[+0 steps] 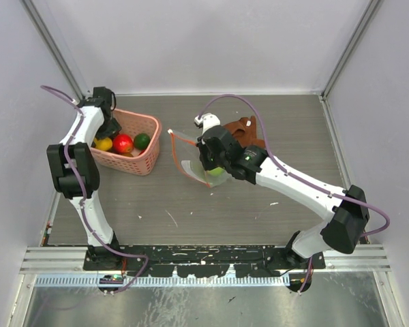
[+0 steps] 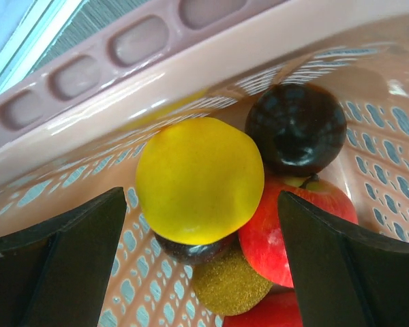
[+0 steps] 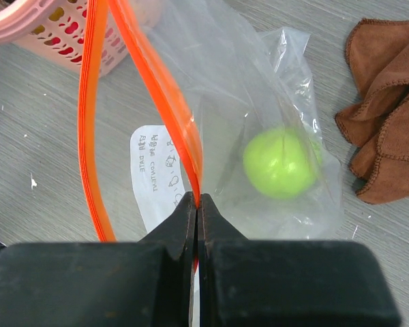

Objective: Place the food in the zip-top bag and seal the zipper
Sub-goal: Pick up the fake fruit from the bin.

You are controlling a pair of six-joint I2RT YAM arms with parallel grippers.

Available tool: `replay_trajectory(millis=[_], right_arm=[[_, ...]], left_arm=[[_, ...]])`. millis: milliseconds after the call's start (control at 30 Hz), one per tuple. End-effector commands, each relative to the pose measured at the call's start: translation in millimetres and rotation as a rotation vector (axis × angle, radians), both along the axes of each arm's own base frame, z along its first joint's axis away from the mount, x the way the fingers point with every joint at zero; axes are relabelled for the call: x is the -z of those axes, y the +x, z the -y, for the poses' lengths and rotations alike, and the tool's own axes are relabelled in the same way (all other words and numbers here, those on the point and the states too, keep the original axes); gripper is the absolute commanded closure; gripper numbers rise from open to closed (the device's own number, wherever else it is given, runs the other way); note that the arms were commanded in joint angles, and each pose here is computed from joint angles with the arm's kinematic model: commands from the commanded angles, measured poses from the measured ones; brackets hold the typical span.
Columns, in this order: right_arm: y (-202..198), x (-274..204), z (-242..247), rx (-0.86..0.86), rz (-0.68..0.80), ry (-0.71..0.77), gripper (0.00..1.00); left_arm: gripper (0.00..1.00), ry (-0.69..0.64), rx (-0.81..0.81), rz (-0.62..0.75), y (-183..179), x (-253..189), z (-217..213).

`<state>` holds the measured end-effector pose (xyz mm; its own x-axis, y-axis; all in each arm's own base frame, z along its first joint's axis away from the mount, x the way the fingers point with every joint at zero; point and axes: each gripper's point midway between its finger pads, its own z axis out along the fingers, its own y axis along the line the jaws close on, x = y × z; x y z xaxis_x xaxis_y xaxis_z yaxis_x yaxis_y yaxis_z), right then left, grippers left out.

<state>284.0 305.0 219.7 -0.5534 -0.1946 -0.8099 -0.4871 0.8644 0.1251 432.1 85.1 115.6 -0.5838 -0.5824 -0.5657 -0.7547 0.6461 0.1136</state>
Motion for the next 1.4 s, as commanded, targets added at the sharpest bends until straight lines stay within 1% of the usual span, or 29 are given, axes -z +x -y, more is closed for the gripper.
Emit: replay_trajectory(millis=[0, 200, 300, 400, 467, 700, 800, 1100, 1133, 1233, 1367], right_arm=[[6, -13, -3, -0.002, 0.037, 0.042, 1.00], [6, -13, -1, 0.002, 0.037, 0.043, 1.00], [5, -15, -1, 0.002, 0.039, 0.047, 1.00], [4, -14, 0, 0.004, 0.036, 0.049, 1.00], [4, -14, 1, 0.005, 0.036, 0.051, 1.00], [3, -18, 2, 0.008, 0.042, 0.059, 1.00], [3, -19, 3, 0.013, 0.048, 0.056, 1.00], [5, -23, 6, 0.023, 0.060, 0.053, 1.00], [5, -23, 7, 0.025, 0.061, 0.050, 1.00], [6, -24, 7, 0.028, 0.062, 0.051, 1.00], [6, -24, 5, 0.027, 0.061, 0.053, 1.00]], left_arm=[[0.07, -0.024, -0.027, 0.043, 12, 13, -4], [0.08, -0.068, -0.012, 0.014, 11, 31, 3], [0.12, -0.062, 0.003, 0.020, 11, 29, 3], [0.25, -0.076, 0.048, 0.047, 16, 24, 7], [0.32, -0.093, 0.070, 0.062, 17, 19, 11], [0.42, -0.151, 0.152, 0.125, 12, -4, 26], [0.48, -0.184, 0.195, 0.152, 7, -18, 35], [0.50, -0.247, 0.275, 0.266, -10, -62, 54], [0.51, -0.259, 0.290, 0.281, -12, -66, 58], [0.54, -0.317, 0.341, 0.320, -19, -73, 73], [0.57, -0.363, 0.393, 0.366, -27, -80, 86]])
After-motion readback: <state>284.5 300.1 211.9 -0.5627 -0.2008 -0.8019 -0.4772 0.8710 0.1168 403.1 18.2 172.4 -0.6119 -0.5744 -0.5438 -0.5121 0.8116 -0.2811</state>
